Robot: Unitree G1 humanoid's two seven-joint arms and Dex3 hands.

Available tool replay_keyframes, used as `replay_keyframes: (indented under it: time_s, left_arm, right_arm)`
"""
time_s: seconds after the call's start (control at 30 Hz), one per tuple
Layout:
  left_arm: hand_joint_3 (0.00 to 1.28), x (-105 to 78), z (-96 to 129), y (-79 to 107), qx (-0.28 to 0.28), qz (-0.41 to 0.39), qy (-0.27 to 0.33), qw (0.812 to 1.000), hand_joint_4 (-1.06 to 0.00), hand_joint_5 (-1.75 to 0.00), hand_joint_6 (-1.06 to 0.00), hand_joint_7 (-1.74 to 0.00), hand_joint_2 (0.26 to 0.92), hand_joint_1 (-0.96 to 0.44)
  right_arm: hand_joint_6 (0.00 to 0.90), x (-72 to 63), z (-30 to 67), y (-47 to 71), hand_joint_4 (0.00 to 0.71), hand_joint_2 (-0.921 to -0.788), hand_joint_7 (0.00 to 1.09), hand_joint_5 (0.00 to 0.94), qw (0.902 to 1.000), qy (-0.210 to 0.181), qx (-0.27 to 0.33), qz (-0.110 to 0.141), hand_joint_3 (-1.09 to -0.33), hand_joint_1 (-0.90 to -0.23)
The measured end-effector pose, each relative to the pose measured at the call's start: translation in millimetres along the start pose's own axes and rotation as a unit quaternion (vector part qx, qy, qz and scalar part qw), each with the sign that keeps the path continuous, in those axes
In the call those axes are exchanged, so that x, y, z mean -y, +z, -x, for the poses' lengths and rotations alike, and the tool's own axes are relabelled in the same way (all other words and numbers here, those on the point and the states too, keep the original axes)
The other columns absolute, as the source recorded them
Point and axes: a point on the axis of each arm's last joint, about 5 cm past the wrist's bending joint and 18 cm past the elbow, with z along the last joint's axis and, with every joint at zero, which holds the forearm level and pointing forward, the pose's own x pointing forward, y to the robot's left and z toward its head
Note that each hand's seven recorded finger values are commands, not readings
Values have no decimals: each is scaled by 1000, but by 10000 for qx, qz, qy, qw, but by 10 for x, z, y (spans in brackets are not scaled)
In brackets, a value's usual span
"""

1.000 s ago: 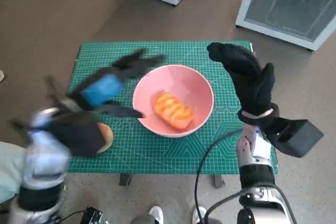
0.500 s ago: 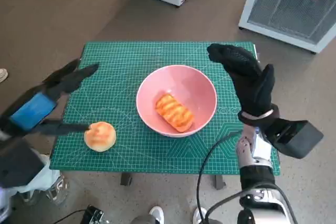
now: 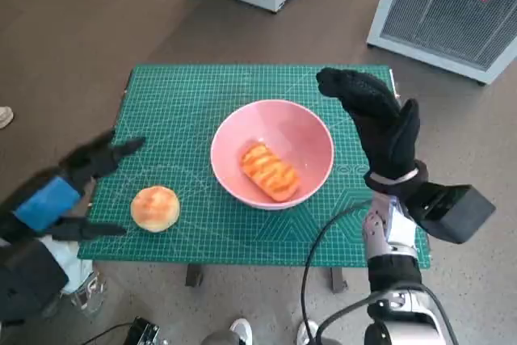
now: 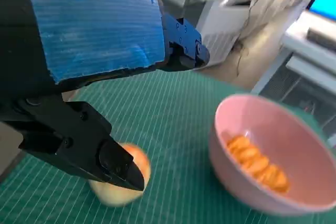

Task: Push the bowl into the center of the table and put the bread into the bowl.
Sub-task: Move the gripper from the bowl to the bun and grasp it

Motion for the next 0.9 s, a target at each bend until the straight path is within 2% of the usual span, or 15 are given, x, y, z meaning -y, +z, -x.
replay_keyframes:
  time_s: [0.23,0.47,0.9]
  left_arm:
    - [1,123,-88,-19,-16,85,-336,9994,-129,-5,-341,-20,738,-64]
    - [4,265,-212,-125,-360,212,-616,9972,-139,-5,-352,-16,745,-9]
    - [12,604,-457,-257,-1047,-317,-450,9930,-239,-24,-448,-36,766,43]
  right_arm:
    - [-1,-4,9,-12,212,-921,651,1,10000,4,-43,-18,-732,-699]
    - [-1,-5,7,-13,212,-921,645,1,10000,30,-57,-15,-733,-698]
    - [-1,-2,8,-11,213,-921,628,1,9999,68,-85,5,-730,-704]
